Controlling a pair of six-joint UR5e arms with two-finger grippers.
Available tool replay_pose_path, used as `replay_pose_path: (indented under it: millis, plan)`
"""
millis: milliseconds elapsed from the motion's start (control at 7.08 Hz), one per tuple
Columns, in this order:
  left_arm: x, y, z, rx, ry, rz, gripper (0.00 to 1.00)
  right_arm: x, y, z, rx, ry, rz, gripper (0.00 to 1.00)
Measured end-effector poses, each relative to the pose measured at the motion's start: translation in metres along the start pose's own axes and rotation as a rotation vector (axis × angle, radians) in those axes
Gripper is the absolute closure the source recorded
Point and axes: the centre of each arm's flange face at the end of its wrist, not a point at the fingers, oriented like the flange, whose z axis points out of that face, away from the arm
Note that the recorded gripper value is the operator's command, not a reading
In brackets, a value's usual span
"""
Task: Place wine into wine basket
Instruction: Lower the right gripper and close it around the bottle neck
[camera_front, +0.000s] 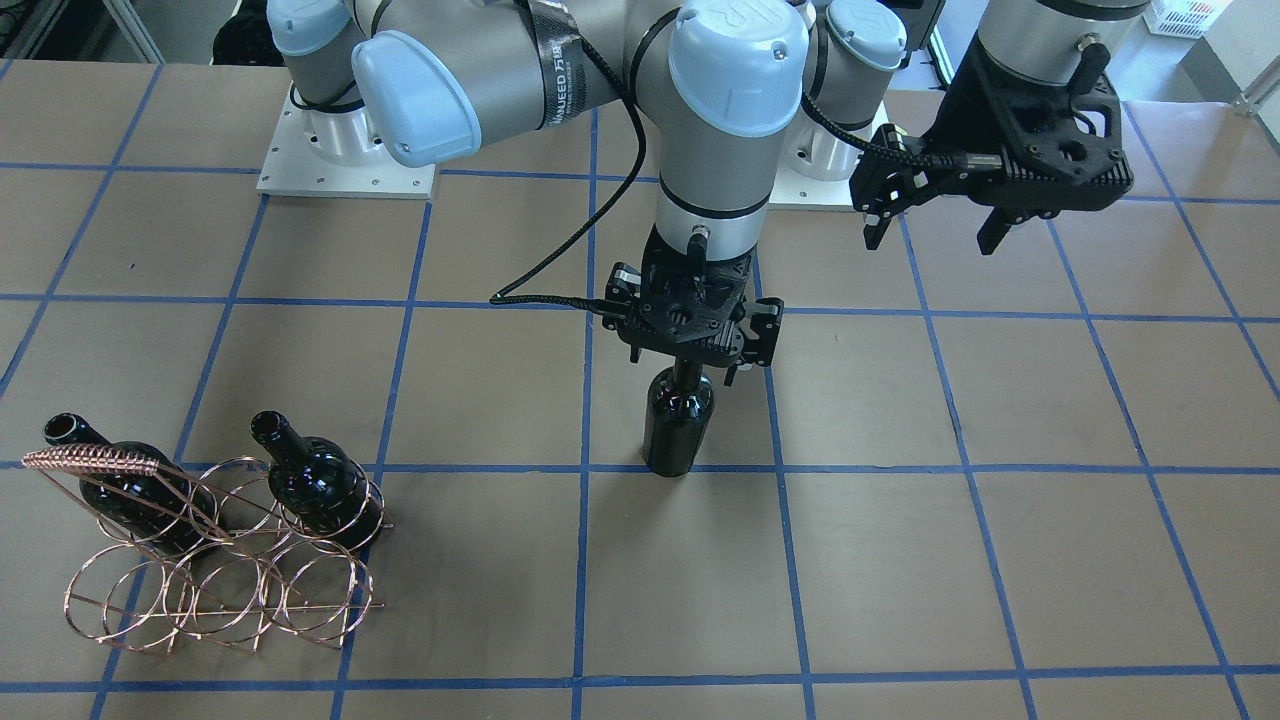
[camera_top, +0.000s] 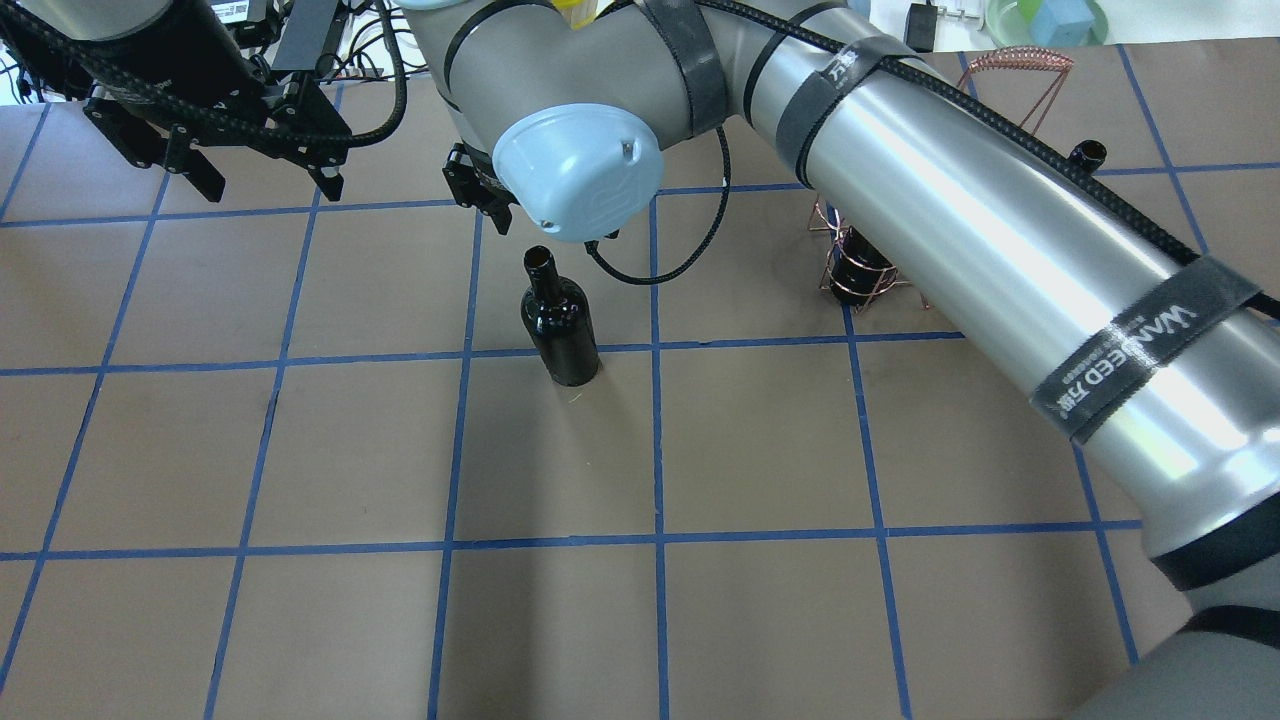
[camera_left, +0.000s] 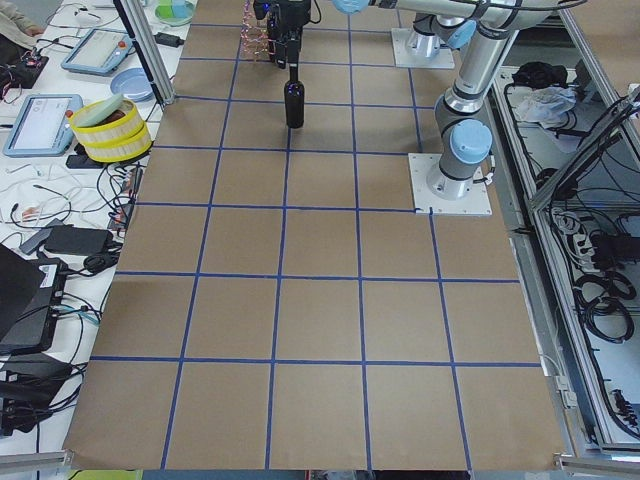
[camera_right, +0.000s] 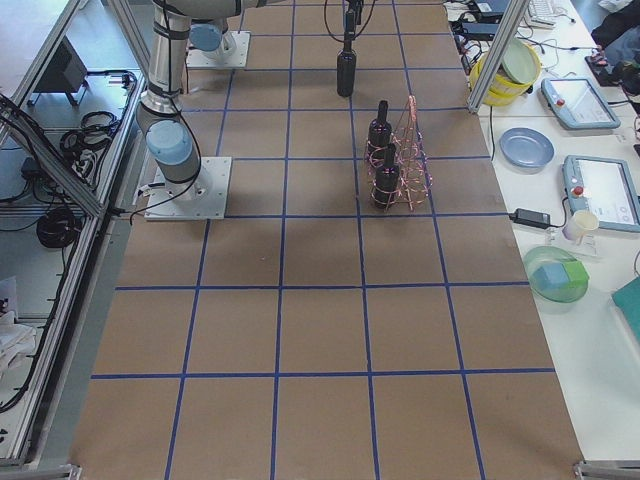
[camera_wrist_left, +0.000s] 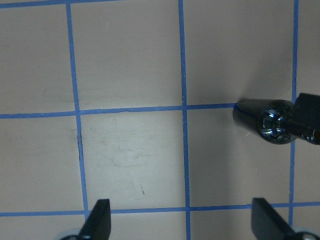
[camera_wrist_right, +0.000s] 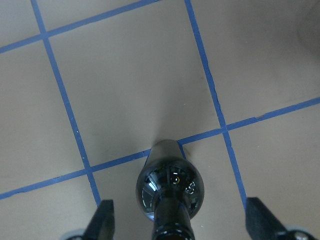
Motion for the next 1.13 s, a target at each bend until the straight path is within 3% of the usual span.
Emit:
replay_pose_path:
  millis: [424, 989, 1130]
  plan:
    - [0.000, 0.004, -0.003, 0.004, -0.004, 0.001, 0.00, -0.002, 0.013, 0.013, -0.023, 0.018, -0.017, 0.37]
    - [0.001, 0.006, -0.005, 0.008, -0.006, 0.002, 0.00, -0.002, 0.015, 0.018, -0.025, 0.016, -0.023, 0.80]
    - [0.001, 0.006, -0.005, 0.009, -0.006, 0.002, 0.00, -0.003, 0.016, 0.018, -0.027, 0.009, -0.025, 0.85]
